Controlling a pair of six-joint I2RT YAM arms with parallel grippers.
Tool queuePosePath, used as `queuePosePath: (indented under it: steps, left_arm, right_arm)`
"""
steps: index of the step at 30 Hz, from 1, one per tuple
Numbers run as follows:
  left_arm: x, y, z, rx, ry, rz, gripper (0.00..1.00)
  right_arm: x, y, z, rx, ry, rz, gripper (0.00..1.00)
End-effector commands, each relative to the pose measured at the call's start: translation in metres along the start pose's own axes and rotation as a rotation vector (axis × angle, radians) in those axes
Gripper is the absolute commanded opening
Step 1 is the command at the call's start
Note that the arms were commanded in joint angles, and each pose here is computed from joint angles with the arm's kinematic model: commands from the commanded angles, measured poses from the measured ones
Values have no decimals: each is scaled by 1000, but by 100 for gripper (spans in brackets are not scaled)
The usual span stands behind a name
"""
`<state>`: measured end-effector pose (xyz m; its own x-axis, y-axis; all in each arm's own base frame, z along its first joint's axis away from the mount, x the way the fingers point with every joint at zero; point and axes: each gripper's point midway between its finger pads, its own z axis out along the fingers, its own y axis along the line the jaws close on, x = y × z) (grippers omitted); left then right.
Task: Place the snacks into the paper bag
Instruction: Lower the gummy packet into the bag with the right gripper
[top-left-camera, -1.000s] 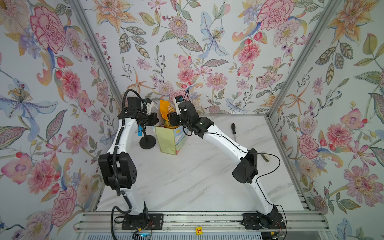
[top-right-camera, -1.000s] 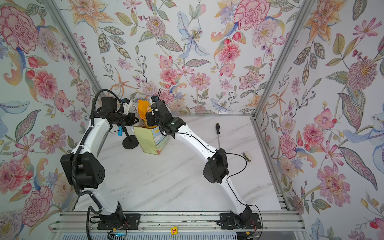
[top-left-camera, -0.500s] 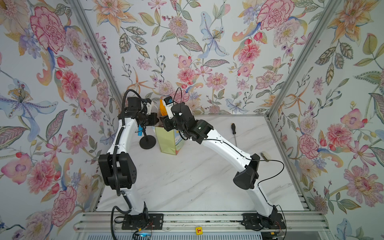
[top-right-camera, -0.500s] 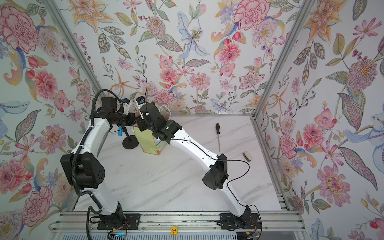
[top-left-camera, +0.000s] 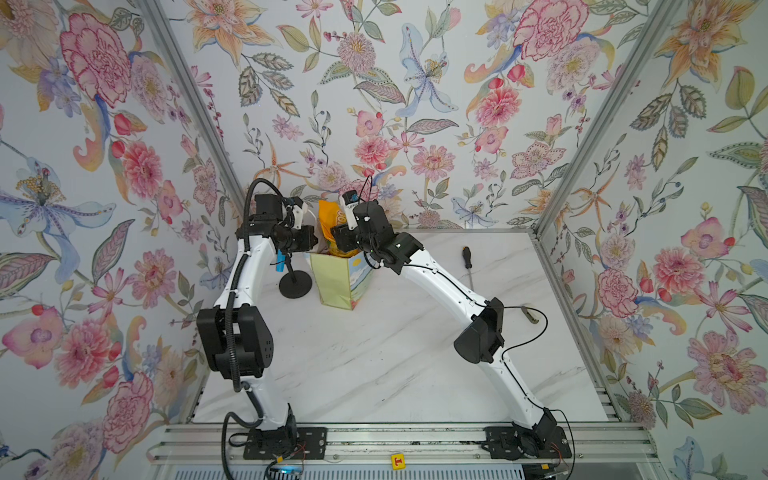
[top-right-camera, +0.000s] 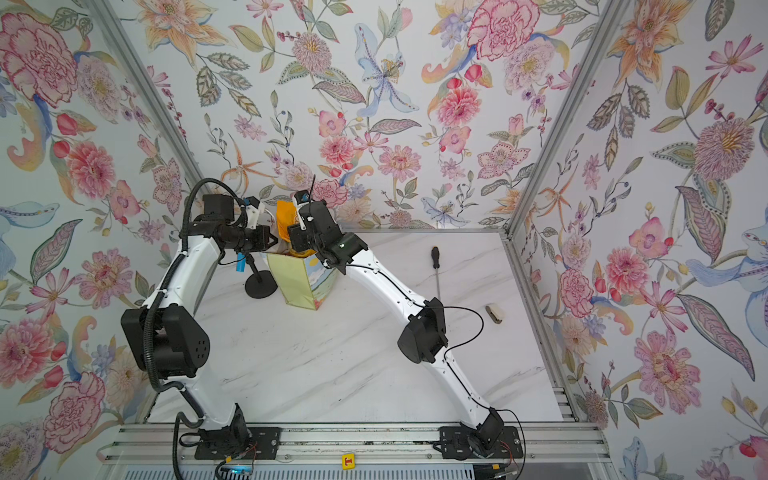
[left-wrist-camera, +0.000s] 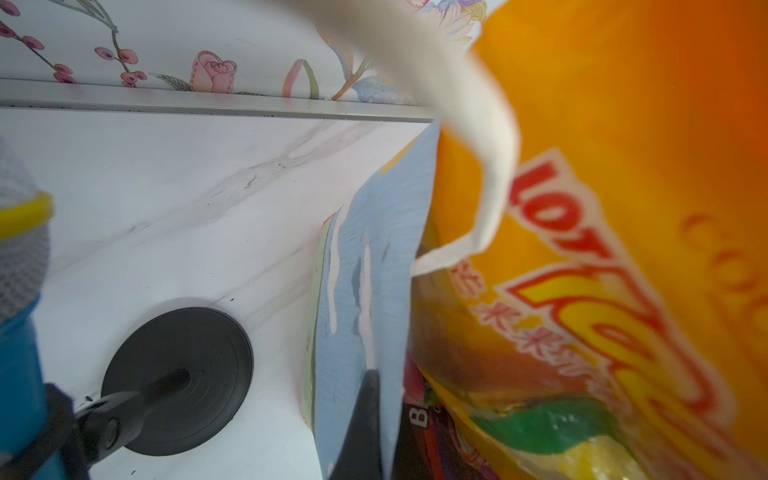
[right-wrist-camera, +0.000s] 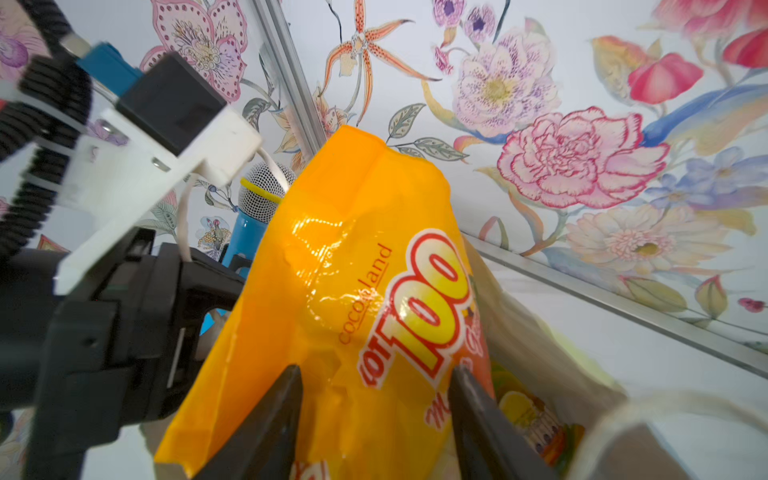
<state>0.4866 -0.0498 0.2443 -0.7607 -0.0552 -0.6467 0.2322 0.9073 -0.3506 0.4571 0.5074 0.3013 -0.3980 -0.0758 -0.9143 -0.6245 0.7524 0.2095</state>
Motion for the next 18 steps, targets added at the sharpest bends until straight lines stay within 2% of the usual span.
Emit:
queuePosePath:
  steps: [1, 4, 6, 10, 16, 18]
  left_arm:
    - [-18, -8, -23, 14, -77, 20, 3]
    - [-18, -8, -22, 14, -77, 21, 3]
    - [-18, -8, -22, 13, -77, 22, 3]
    - [-18, -7, -22, 11, -75, 19, 3]
    - [-20, -13, -25, 37, -87, 19, 3]
    - [-22, -15, -26, 46, -95, 20, 4]
  right_arm:
    - [14, 6, 7, -33, 42, 68, 57]
    - [39, -11, 16, 22, 108, 125, 53]
    - [53, -22, 18, 75, 145, 145, 45]
    - [69, -37, 19, 133, 188, 172, 38]
    - [88, -54, 22, 161, 248, 209, 41]
    - [79, -48, 19, 131, 236, 207, 45]
